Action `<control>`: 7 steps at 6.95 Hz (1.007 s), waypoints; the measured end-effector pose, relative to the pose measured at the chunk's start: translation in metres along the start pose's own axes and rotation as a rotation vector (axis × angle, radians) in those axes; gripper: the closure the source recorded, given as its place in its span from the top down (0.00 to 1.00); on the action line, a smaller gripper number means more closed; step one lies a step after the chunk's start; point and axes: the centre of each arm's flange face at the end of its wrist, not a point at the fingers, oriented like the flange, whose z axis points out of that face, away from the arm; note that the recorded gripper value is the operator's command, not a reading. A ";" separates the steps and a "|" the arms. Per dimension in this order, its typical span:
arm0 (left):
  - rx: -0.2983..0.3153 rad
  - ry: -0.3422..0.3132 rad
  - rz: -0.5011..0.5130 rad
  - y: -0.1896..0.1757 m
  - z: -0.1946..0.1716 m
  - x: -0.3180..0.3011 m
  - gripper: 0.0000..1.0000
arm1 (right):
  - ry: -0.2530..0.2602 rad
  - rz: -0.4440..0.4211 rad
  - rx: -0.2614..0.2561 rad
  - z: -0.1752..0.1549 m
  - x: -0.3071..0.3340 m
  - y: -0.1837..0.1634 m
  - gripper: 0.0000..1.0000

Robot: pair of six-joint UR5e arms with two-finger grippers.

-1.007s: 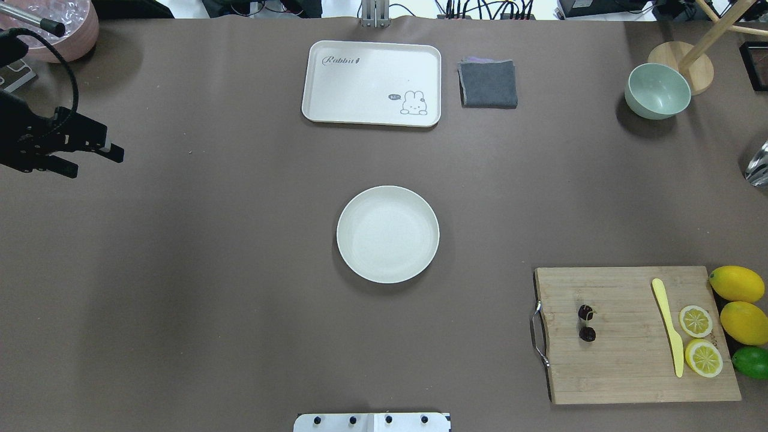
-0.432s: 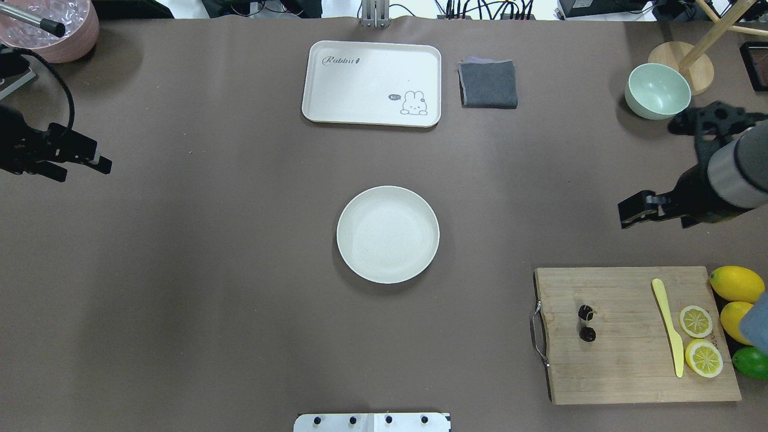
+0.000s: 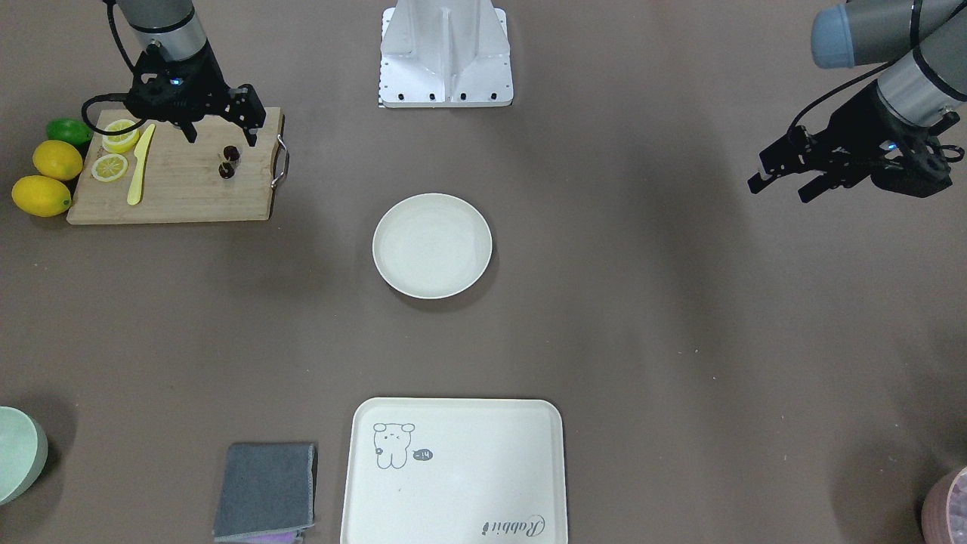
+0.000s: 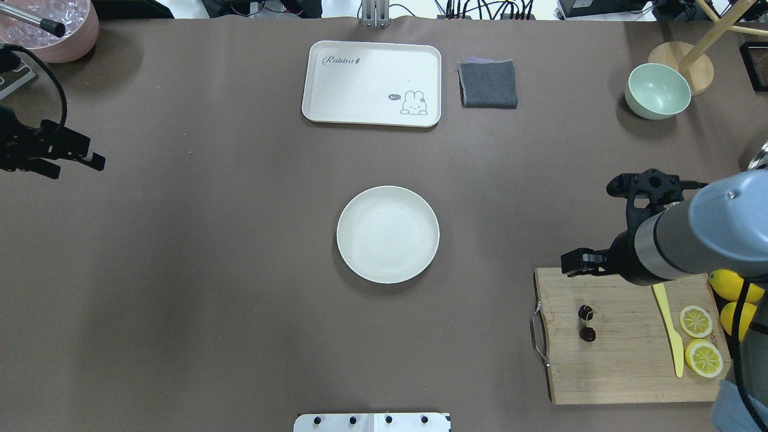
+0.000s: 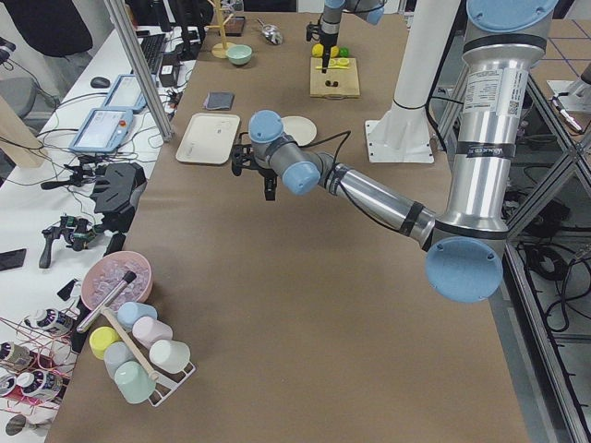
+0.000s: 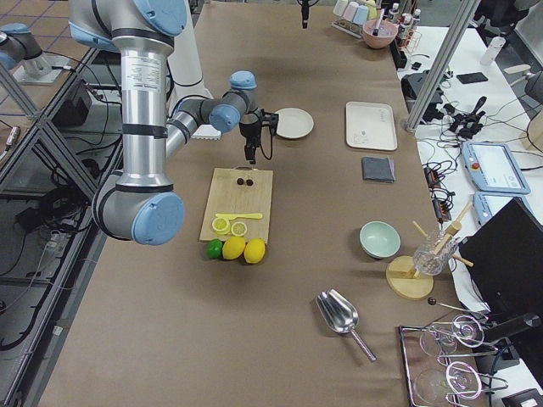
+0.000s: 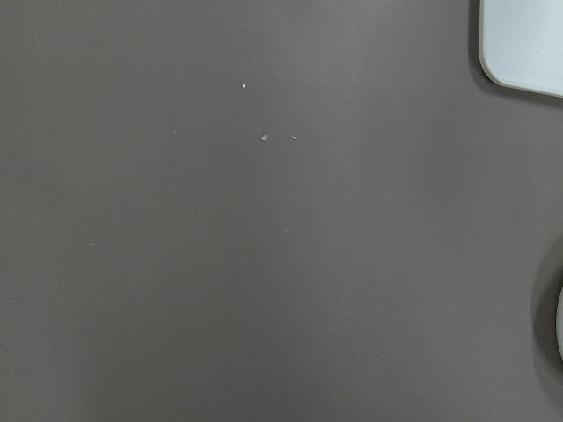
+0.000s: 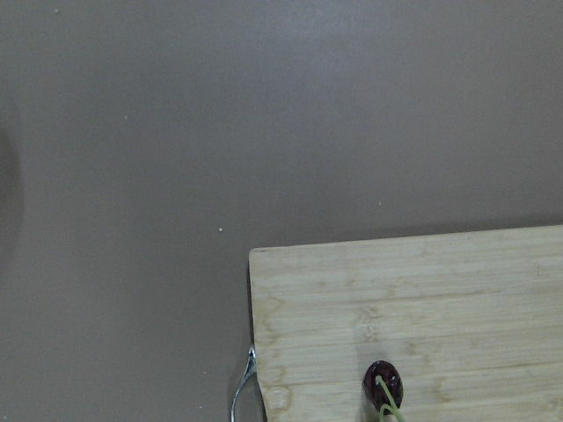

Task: Place red cherry on plate
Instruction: 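Reach the right gripper to the cutting board and grasp the dark cherries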

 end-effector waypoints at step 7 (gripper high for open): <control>0.006 -0.002 -0.004 -0.006 -0.001 -0.002 0.99 | -0.039 -0.011 0.039 0.076 0.060 0.026 0.00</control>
